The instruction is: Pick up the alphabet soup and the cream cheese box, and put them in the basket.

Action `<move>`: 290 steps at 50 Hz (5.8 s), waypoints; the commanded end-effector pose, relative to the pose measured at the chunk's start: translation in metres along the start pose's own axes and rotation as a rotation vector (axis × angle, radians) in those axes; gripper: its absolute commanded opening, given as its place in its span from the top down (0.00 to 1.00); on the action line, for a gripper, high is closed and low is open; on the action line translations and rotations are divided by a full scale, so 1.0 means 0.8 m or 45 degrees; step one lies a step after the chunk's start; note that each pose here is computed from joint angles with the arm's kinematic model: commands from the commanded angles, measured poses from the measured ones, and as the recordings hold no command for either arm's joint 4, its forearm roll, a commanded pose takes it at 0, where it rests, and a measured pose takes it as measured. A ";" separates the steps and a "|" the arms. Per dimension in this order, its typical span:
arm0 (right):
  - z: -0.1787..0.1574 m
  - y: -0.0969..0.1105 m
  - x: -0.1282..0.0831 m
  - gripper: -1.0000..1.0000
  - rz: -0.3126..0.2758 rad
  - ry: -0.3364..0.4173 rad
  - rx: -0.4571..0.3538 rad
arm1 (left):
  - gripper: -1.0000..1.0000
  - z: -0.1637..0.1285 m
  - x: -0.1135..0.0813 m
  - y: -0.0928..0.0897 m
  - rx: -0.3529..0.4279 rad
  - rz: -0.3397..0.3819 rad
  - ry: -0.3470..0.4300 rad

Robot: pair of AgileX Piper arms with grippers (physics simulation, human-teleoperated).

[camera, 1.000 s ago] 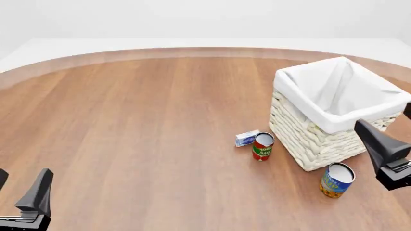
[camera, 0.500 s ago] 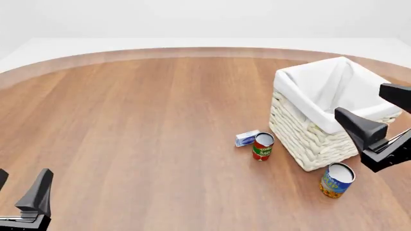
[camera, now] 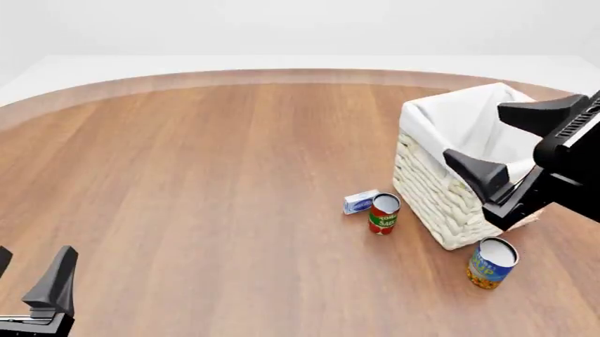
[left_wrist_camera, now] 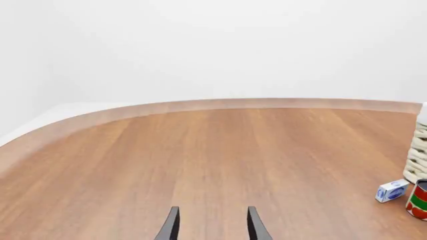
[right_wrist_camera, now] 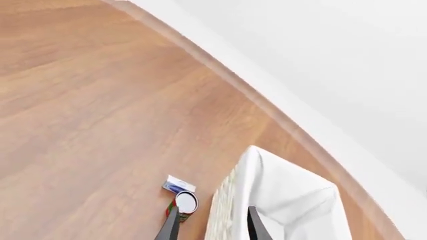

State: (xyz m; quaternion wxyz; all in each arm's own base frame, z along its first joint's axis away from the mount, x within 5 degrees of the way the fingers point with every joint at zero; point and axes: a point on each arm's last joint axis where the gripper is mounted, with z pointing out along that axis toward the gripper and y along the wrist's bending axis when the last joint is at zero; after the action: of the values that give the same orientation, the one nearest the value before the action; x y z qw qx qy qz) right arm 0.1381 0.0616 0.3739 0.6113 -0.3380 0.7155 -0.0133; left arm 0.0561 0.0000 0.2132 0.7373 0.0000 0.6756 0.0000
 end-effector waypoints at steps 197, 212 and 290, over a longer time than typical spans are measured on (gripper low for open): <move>0.219 0.092 -0.015 0.00 -0.793 0.420 -0.700 | 0.00 0.000 0.000 0.000 0.000 0.000 0.000; 0.240 0.093 -0.037 0.00 -0.762 0.450 -0.725 | 0.00 0.000 0.000 0.000 0.000 0.000 0.000; 0.271 0.086 -0.003 0.00 -0.861 0.588 -0.821 | 0.00 0.001 -0.001 0.000 0.000 0.000 0.002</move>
State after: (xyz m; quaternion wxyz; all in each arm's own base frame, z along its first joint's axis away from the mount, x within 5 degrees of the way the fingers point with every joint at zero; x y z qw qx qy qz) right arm 0.2907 0.2039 0.2999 0.2759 -0.7073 0.6480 -0.0609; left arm 0.0566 0.0000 0.2143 0.7368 0.0000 0.6761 0.0000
